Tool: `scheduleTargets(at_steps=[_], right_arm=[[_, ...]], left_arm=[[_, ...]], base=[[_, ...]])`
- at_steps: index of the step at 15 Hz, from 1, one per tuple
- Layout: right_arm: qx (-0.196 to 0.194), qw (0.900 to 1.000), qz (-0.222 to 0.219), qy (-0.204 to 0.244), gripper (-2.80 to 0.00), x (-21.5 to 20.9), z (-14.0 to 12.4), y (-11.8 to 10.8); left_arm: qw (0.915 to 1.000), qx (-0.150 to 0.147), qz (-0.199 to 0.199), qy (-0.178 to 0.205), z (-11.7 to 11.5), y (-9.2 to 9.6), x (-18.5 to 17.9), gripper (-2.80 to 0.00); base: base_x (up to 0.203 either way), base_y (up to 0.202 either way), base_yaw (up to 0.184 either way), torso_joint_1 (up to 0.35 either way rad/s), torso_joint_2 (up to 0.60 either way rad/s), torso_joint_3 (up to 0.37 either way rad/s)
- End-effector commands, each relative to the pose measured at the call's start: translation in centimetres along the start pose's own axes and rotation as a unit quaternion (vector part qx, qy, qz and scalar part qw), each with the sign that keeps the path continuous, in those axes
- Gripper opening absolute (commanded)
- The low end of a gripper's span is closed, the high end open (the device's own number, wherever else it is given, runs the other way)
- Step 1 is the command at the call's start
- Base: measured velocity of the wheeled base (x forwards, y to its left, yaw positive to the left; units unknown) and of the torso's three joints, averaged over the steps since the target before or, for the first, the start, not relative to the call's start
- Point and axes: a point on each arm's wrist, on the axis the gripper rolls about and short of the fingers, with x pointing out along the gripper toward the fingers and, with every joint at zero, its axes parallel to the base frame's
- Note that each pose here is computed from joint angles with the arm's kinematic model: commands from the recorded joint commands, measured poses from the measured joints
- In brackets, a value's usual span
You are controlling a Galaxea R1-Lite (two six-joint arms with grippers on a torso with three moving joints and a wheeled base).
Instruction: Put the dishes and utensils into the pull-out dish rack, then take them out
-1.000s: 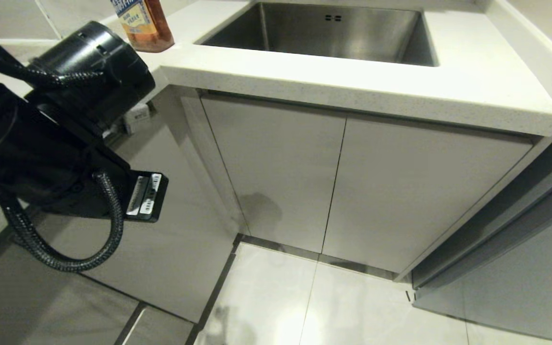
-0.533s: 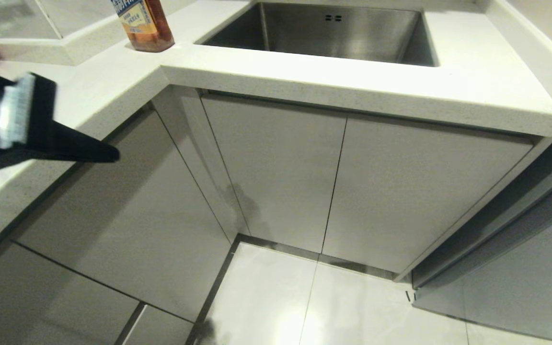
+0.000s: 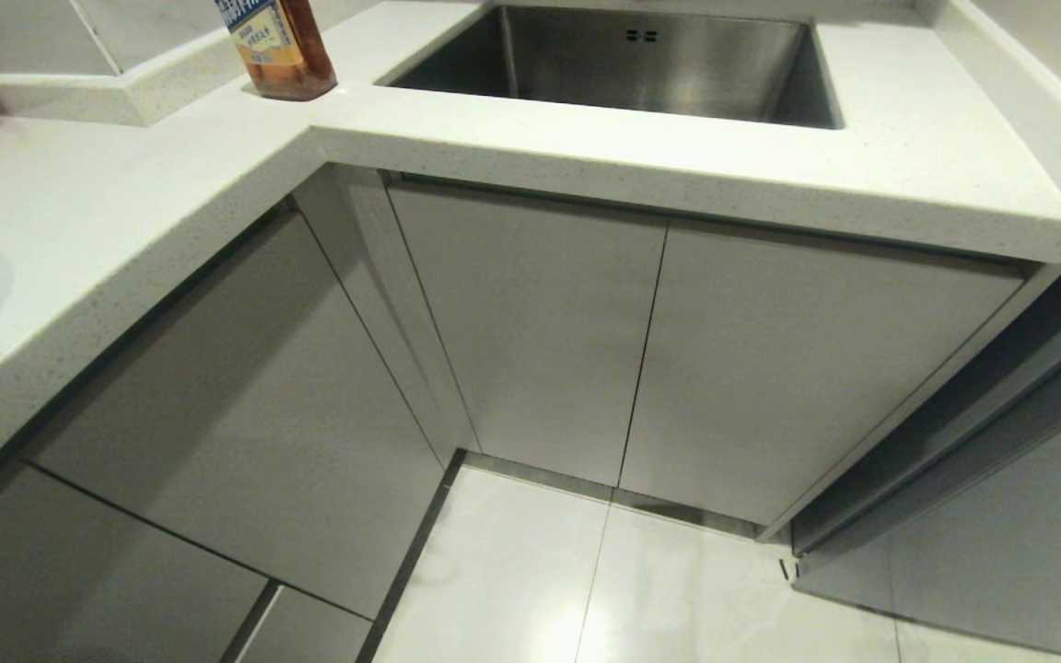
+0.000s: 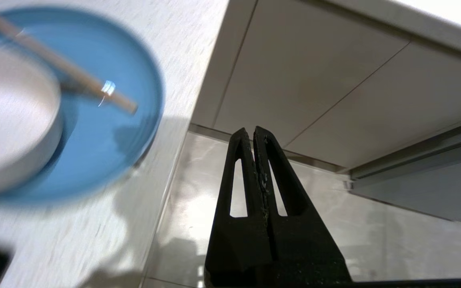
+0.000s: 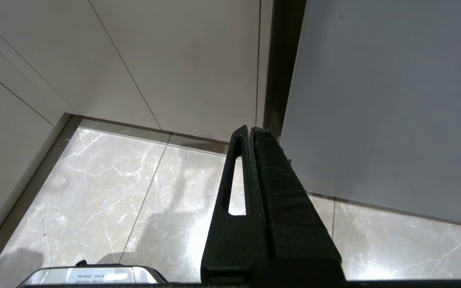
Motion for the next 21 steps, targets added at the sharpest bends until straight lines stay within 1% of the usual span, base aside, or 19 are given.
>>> scheduleTargets(at_steps=[1,3,5,7,8,9,10,12,14,15,16,17,19,20,21], right_arm=[[0.000,1.000,0.000,0.000,-2.80,0.0,0.0,0.0],[0.000,1.000,0.000,0.001,-2.80,0.0,0.0,0.0],[0.000,1.000,0.000,0.000,-2.80,0.0,0.0,0.0],[0.000,1.000,0.000,0.000,-2.80,0.0,0.0,0.0],[0.000,1.000,0.000,0.000,-2.80,0.0,0.0,0.0],[0.000,1.000,0.000,0.000,-2.80,0.0,0.0,0.0],[0.000,1.000,0.000,0.001,-2.80,0.0,0.0,0.0],[0.000,1.000,0.000,0.000,-2.80,0.0,0.0,0.0],[0.000,1.000,0.000,0.000,-2.80,0.0,0.0,0.0],[0.000,1.000,0.000,0.000,-2.80,0.0,0.0,0.0],[0.000,1.000,0.000,0.001,-2.80,0.0,0.0,0.0],[0.000,1.000,0.000,0.000,-2.80,0.0,0.0,0.0],[0.000,1.000,0.000,0.000,-2.80,0.0,0.0,0.0],[0.000,1.000,0.000,0.000,-2.80,0.0,0.0,0.0],[0.000,1.000,0.000,0.000,-2.80,0.0,0.0,0.0]], left_arm=[[0.9989,-0.002,0.021,-0.041,-4.4,0.7,-4.4,-2.80],[0.9974,0.013,0.029,-0.064,-8.6,0.7,-4.8,-2.80],[0.9935,0.045,0.051,-0.092,-13.4,0.6,-4.4,-2.80],[0.9903,0.068,0.060,-0.105,-17.4,0.6,-3.2,-2.80],[0.9899,0.075,0.059,-0.105,-19.5,0.8,-2.5,-2.80],[0.9905,0.078,0.060,-0.095,-21.5,1.0,-1.5,-2.80],[0.9915,0.075,0.065,-0.084,-23.0,1.2,-0.3,-2.80],[0.9922,0.071,0.072,-0.073,-25.4,1.7,2.3,-2.80],[0.9909,0.085,0.075,-0.073,-28.0,2.3,4.7,-2.80],[0.9881,0.099,0.075,-0.092,-28.8,2.4,5.5,-2.80],[0.9847,0.108,0.073,-0.116,-29.0,2.5,5.9,-2.80],[0.9835,0.114,0.071,-0.121,-29.1,2.5,5.9,-2.80],[0.9873,0.104,0.061,-0.103,-29.5,2.5,6.0,-2.80],[0.9903,0.096,0.057,-0.082,-29.9,2.5,6.1,-2.80],[0.9910,0.093,0.056,-0.078,-30.0,2.5,6.1,-2.80]], base=[[0.000,0.000,0.000,0.000,0.00,0.000],[0.000,0.000,0.000,0.000,0.00,0.000],[0.000,0.000,0.000,0.000,0.00,0.000],[0.000,0.000,0.000,0.000,0.00,0.000],[0.000,0.000,0.000,0.000,0.00,0.000],[0.000,0.000,0.000,0.000,0.00,0.000],[0.000,0.000,0.000,0.000,0.00,0.000],[0.000,0.000,0.000,0.000,0.00,0.000],[0.000,0.000,0.000,0.000,0.00,0.000],[0.000,0.000,0.000,0.000,0.00,0.000],[0.000,0.000,0.000,0.000,0.00,0.000],[0.000,0.000,0.000,0.000,0.00,0.000],[0.000,0.000,0.000,0.000,0.00,0.000],[0.000,0.000,0.000,0.000,0.00,0.000],[0.000,0.000,0.000,0.000,0.00,0.000]])
